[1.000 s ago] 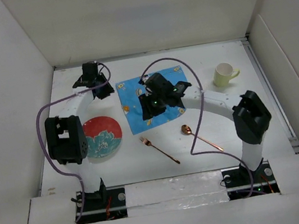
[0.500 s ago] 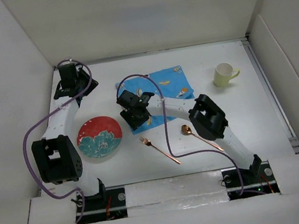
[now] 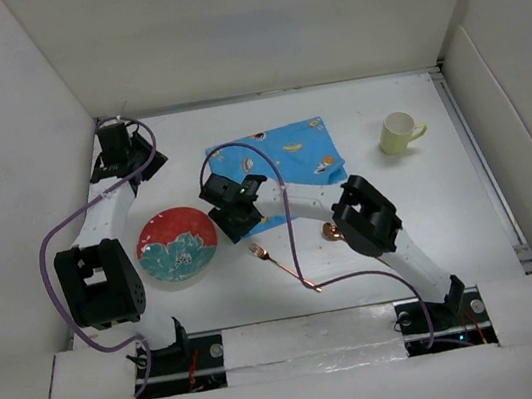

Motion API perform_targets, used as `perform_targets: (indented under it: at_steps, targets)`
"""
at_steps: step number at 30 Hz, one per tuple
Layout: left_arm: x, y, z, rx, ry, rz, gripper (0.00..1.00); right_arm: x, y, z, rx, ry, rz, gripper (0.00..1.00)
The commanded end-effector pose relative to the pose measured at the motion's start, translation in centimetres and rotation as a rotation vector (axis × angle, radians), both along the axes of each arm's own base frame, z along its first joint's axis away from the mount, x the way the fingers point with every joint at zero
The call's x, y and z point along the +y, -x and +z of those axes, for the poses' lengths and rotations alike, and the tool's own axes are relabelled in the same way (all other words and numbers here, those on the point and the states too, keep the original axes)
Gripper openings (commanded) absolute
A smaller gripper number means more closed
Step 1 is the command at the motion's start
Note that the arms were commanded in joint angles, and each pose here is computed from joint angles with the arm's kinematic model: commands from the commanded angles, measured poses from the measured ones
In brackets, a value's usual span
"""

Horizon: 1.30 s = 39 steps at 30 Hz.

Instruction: Set the dinner table for one person

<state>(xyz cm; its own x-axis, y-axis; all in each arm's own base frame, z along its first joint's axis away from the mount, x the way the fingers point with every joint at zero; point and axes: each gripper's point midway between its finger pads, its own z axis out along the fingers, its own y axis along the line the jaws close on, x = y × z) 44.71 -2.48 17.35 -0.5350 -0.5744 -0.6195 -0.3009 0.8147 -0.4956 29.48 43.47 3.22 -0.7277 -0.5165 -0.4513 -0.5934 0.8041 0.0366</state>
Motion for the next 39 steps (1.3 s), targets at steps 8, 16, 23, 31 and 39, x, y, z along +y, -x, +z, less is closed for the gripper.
perform_targets:
  at_steps: [8,16,23,31,39]
  targets:
    - [1.0,0.0,-0.7,-0.001,-0.009,0.002,0.23,-1.2,-1.3,-1.2,-0.036,0.059,-0.06,0.24]
    - [0.0,0.4,-2.4,0.043,-0.011,-0.042,0.26,-4.7,-5.6,0.7,-0.065,0.005,-0.143,0.0]
    - [-5.4,1.8,-5.3,0.147,-0.006,-0.234,0.25,-7.8,-10.1,11.3,-0.144,-0.251,-0.237,0.0]
    - [-7.6,2.6,-7.5,0.227,-0.044,-0.344,0.22,-10.9,-12.8,18.2,-0.134,-0.5,-0.273,0.0]
    - [-10.0,4.1,-10.1,0.308,-0.067,-0.413,0.35,-12.7,-15.2,20.6,-0.129,-0.604,-0.318,0.0]
